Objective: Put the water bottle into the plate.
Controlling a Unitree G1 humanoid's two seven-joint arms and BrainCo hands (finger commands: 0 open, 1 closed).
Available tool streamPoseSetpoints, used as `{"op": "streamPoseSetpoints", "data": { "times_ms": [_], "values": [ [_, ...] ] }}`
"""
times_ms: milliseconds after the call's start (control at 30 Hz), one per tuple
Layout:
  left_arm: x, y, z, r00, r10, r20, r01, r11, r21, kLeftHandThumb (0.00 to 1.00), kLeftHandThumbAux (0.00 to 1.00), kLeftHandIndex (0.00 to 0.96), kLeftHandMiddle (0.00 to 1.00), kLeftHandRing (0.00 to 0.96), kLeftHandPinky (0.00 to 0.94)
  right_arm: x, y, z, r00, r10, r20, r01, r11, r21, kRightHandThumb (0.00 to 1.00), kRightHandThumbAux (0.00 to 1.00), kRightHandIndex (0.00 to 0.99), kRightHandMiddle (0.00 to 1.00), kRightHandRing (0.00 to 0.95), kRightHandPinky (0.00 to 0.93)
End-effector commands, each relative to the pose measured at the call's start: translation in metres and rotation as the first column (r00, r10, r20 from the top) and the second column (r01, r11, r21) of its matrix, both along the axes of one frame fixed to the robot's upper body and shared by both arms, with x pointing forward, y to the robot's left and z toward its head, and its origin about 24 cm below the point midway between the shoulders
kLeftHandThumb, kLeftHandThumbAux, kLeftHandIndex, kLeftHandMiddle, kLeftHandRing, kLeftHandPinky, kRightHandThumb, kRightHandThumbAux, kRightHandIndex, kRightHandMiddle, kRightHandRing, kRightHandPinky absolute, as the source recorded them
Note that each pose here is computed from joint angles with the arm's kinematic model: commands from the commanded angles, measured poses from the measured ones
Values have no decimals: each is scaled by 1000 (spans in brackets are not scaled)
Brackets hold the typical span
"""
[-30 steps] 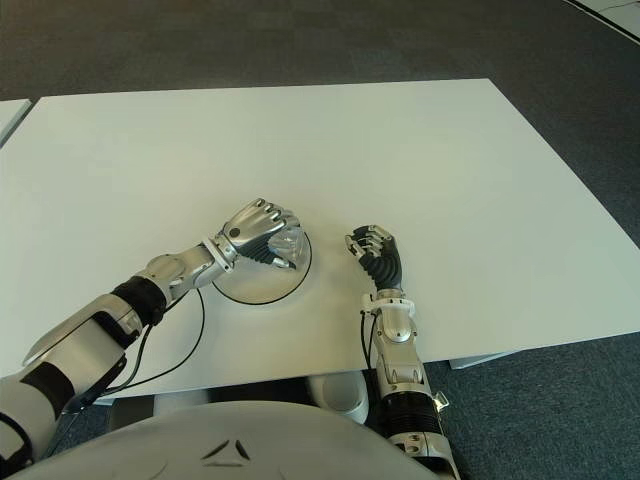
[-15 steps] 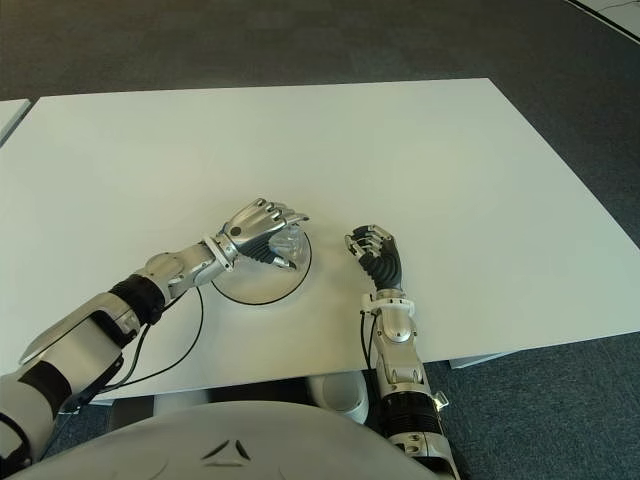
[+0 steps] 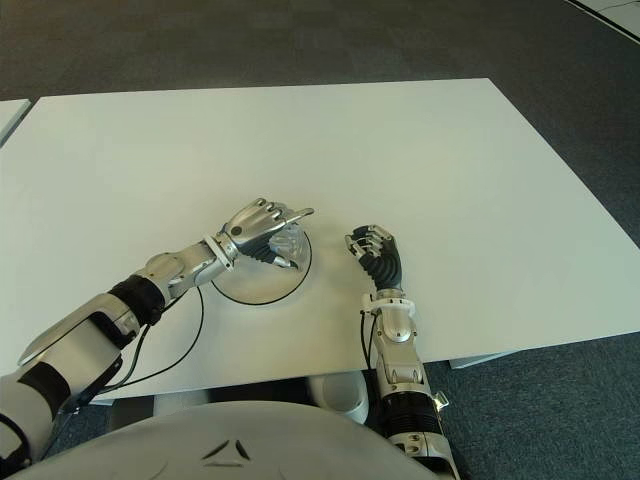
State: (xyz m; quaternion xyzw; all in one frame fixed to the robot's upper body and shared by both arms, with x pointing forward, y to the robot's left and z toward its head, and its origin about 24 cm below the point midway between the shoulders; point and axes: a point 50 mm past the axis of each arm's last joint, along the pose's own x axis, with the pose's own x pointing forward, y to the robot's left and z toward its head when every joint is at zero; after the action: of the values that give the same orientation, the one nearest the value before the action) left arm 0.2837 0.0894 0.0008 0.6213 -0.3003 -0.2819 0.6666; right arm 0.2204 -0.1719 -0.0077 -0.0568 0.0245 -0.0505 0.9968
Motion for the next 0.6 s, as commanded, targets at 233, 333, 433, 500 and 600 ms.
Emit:
{"op": "streamPoseSetpoints", "data": {
  "times_ms": [233,333,433,500,600],
  "values": [
    [-15,8,-20,999,-5,-48,8,997,76,181,284,0,0,0,0,-2,0,-3,1000,-4,-10,4,1000,0,704,729,429,509,515,514],
    [-16,8,-20,999,-6,-44,10,997,79,179,280,0,0,0,0,-2,0,-3,1000,-5,-11,5,1000,0,704,729,430,511,517,518],
    [-16,8,-20,999,-8,-42,11,997,82,175,279,0,0,0,0,-2,0,-3,1000,-6,-11,6,1000,1,704,729,430,513,519,518],
    [-16,8,-20,999,-9,-42,12,996,83,171,280,0,0,0,0,-2,0,-3,1000,-6,-12,6,1000,2,704,730,430,514,520,518],
    [-16,8,-20,999,-10,-42,14,996,85,167,281,0,0,0,0,-2,0,-3,1000,-7,-12,7,1000,2,704,730,430,515,521,518]
  ]
}}
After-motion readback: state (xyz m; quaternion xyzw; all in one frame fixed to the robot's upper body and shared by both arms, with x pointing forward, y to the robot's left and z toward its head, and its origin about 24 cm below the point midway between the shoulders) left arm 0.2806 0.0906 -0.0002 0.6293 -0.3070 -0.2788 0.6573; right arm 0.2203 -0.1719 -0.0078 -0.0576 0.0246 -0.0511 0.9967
